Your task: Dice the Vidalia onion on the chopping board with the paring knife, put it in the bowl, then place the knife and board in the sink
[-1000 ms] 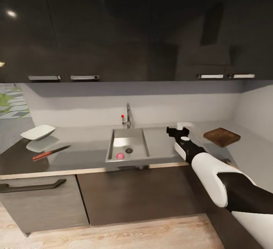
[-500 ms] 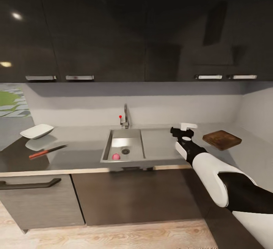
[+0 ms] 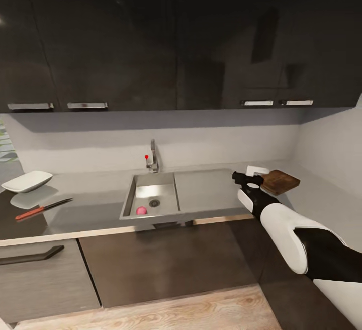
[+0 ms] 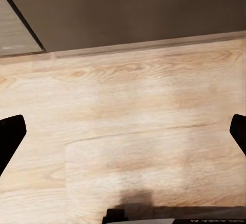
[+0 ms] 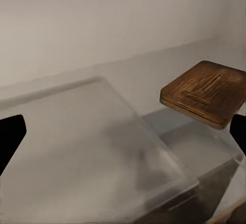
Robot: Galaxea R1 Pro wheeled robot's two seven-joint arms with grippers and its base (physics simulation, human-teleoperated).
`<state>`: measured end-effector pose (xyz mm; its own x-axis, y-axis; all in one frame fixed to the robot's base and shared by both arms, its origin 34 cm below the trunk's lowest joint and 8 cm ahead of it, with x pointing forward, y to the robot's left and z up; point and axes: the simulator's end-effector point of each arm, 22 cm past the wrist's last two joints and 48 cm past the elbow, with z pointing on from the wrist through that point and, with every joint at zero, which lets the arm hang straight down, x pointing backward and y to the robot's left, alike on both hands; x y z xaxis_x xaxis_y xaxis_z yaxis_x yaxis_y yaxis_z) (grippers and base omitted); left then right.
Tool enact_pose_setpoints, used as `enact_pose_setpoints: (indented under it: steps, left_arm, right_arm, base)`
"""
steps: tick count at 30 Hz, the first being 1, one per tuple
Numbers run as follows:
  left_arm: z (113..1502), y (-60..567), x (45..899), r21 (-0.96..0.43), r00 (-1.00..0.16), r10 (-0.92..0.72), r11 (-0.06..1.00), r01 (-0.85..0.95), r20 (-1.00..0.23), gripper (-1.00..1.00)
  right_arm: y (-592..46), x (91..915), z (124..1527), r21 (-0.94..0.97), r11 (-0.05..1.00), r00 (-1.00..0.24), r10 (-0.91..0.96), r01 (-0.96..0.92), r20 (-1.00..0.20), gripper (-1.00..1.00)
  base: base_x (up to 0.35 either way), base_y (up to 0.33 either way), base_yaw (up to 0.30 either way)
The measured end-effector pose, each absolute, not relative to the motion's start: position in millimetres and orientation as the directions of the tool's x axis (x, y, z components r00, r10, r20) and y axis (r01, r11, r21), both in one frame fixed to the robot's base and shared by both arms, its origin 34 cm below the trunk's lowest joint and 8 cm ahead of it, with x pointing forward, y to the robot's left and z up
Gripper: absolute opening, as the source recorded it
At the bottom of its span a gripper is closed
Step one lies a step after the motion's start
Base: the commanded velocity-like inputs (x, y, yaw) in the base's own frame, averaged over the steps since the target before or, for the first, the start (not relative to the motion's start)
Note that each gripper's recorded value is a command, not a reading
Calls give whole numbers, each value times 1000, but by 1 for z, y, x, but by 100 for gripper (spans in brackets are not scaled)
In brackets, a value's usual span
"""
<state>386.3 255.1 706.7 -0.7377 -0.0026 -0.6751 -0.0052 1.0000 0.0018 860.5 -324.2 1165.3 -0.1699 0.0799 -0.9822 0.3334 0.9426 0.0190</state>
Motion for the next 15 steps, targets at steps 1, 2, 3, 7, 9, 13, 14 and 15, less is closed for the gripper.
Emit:
enact_pose_setpoints:
  steps: [1, 2, 3, 7, 9, 13, 14, 15]
  left_arm:
    - [707, 255, 386, 2, -738, -3, 1000, -5, -675, 100]
    - [707, 255, 386, 2, -738, -3, 1000, -5, -675, 100]
    - [707, 255, 386, 2, -737, -3, 1000, -5, -675, 100]
    - [707, 255, 386, 2, -737, -3, 1000, -5, -676, 100]
    - [707, 255, 386, 2, -737, -3, 1000, -6, -675, 100]
    - [707, 255, 387, 1, -737, -4, 1000, -7, -676, 100]
    - [707, 255, 387, 1, -736, -4, 1000, -7, -677, 100]
    - [707, 255, 387, 1, -736, -5, 1000, -7, -677, 100]
  right_arm:
    - [-324, 860, 1165, 22, 942, -171, 84, 335, -982, 100]
    - [-324, 860, 1164, 23, 941, -171, 85, 337, -982, 100]
    - [-324, 860, 1164, 23, 941, -172, 86, 339, -981, 100]
    - [-326, 859, 1164, 24, 937, -173, 90, 350, -981, 100]
    - [-326, 858, 1164, 25, 935, -173, 91, 353, -981, 100]
    - [-326, 858, 1165, 25, 934, -171, 92, 356, -981, 100]
    - [-326, 858, 1165, 25, 934, -171, 92, 356, -981, 100]
    - [-326, 858, 1165, 26, 934, -170, 92, 356, -981, 100]
  base:
    - [0, 0, -23]
    - [0, 0, -19]
    - [0, 0, -12]
    - [0, 0, -36]
    - [0, 0, -141]
    - [0, 5, -190]
    - [0, 90, -215]
    - [0, 146, -219]
